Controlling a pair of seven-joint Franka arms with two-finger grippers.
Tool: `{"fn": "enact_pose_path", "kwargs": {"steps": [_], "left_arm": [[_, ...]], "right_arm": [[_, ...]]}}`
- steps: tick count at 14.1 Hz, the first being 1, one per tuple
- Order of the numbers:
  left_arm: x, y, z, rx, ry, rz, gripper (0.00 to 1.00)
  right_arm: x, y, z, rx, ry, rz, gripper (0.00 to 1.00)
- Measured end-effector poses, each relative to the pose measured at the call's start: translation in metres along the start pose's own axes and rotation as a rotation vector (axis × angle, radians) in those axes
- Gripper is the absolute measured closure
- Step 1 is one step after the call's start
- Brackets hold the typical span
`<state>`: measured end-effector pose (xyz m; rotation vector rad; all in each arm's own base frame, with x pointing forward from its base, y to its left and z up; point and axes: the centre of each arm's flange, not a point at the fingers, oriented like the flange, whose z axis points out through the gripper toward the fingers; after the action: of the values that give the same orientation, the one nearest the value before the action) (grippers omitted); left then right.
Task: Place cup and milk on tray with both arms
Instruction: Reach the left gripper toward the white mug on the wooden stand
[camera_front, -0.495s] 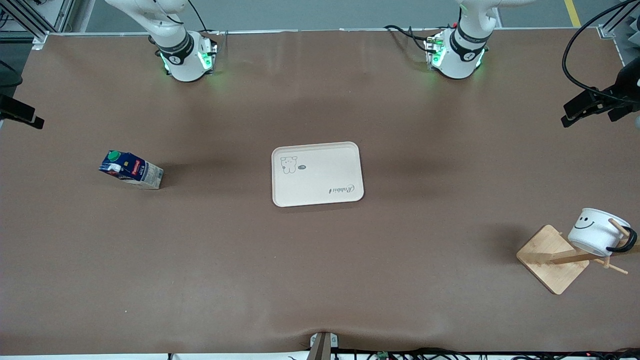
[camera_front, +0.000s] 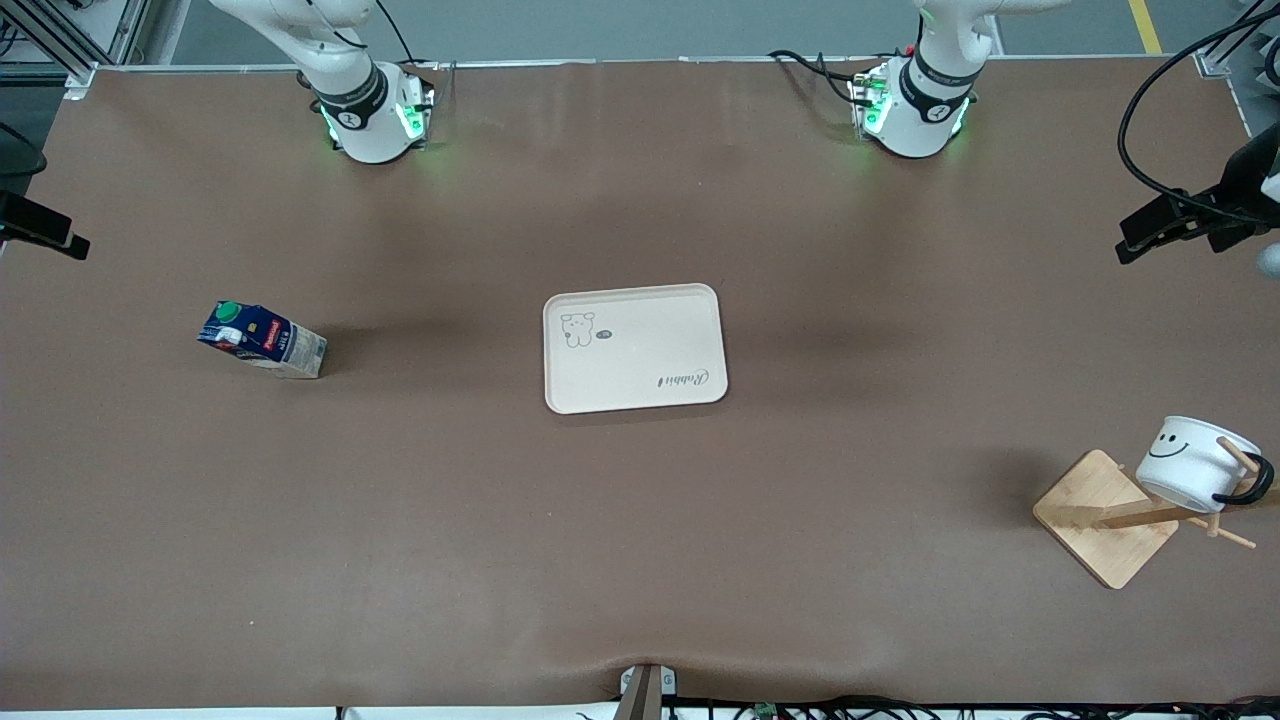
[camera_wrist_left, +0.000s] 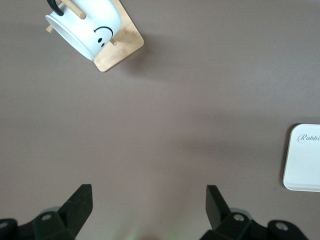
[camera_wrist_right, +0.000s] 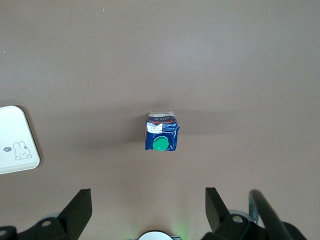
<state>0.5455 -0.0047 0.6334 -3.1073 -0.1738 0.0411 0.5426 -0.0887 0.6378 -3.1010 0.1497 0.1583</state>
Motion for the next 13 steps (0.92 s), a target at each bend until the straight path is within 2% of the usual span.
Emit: {"fn": "enact_pose_path", "kwargs": {"steps": [3,5,9,13], "left_arm": [[0.009,-0.011,0.012,0.002,-0.02,-0.02,0.0],[0.015,-0.028,0.018,0.0,-0.008,-0.052,0.0],[0.029,-0.075,0.043,-0.014,0.109,-0.134,0.0],[0.031,-0.117,0.102,-0.066,0.249,-0.233,0.0]], "right_arm": [[0.0,0.0,0.0,0.0,0.001,0.0,0.0],[0.0,0.0,0.0,0.0,0.002,0.0,0.0],[0.001,0.0,0.001,0.0,0.0,0.0,0.0],[0.002,0.0,0.002,0.0,0.0,0.0,0.0]]}}
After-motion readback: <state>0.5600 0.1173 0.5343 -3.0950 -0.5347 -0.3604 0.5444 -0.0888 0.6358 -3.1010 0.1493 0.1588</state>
